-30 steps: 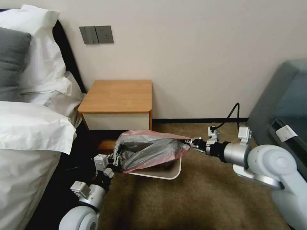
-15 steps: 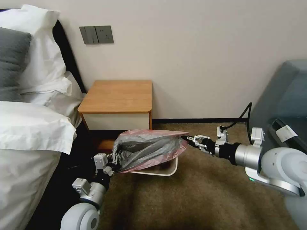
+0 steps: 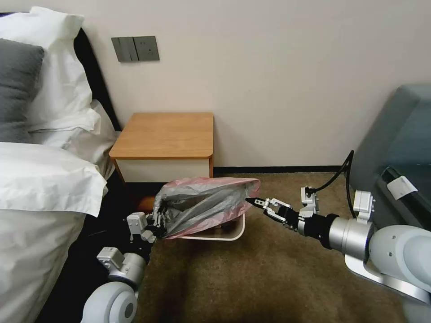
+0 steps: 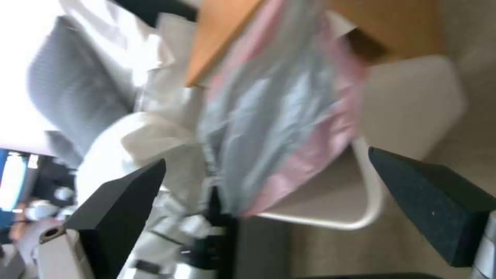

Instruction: Pick up the garbage bag from the table and place it over the trash can.

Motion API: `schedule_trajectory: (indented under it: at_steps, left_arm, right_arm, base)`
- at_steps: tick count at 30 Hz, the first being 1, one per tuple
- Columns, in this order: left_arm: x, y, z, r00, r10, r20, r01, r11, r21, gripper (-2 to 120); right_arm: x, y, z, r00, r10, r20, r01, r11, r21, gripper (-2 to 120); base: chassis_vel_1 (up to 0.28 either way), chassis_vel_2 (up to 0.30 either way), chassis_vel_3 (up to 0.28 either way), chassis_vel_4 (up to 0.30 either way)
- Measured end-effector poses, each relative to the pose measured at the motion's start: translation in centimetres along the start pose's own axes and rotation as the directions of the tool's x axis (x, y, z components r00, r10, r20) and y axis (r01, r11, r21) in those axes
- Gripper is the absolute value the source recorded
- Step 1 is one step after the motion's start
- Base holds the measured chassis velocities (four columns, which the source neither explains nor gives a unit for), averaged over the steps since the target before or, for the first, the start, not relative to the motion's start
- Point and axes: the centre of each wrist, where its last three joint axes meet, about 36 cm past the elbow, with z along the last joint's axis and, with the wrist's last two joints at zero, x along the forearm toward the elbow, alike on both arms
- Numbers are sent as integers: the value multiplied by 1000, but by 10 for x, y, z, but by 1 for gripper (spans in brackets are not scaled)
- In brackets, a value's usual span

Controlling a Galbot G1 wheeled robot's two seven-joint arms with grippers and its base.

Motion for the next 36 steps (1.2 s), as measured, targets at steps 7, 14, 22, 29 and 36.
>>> schedule_trajectory:
  at_steps: [7,14,22,29,36]
  left_arm:
    - [2,-2,-1,1000,-5,14,5,1000,-24,7]
    - [3,-6,-6,999,0,32,1,999,-43,7]
    - [5,-6,-10,999,1,41,1,999,-51,7]
    - [6,-9,-11,999,5,45,-3,999,-50,7]
    - [6,-12,-11,999,12,46,-10,999,-46,7]
  right_arm:
    - [-2,24,17,997,-81,-11,78,987,-138,100]
    - [-29,24,32,999,-46,-21,41,983,-177,100]
    - [-59,26,53,999,-15,-50,5,982,-191,100]
    - [-70,24,56,999,14,-30,-19,985,-171,100]
    - [-82,17,60,999,34,-4,-34,990,-136,92]
  base:
    - [0,0,0,0]
    - [0,0,0,0]
    - [0,0,0,0]
    - [0,0,0,0]
    - [0,0,0,0]
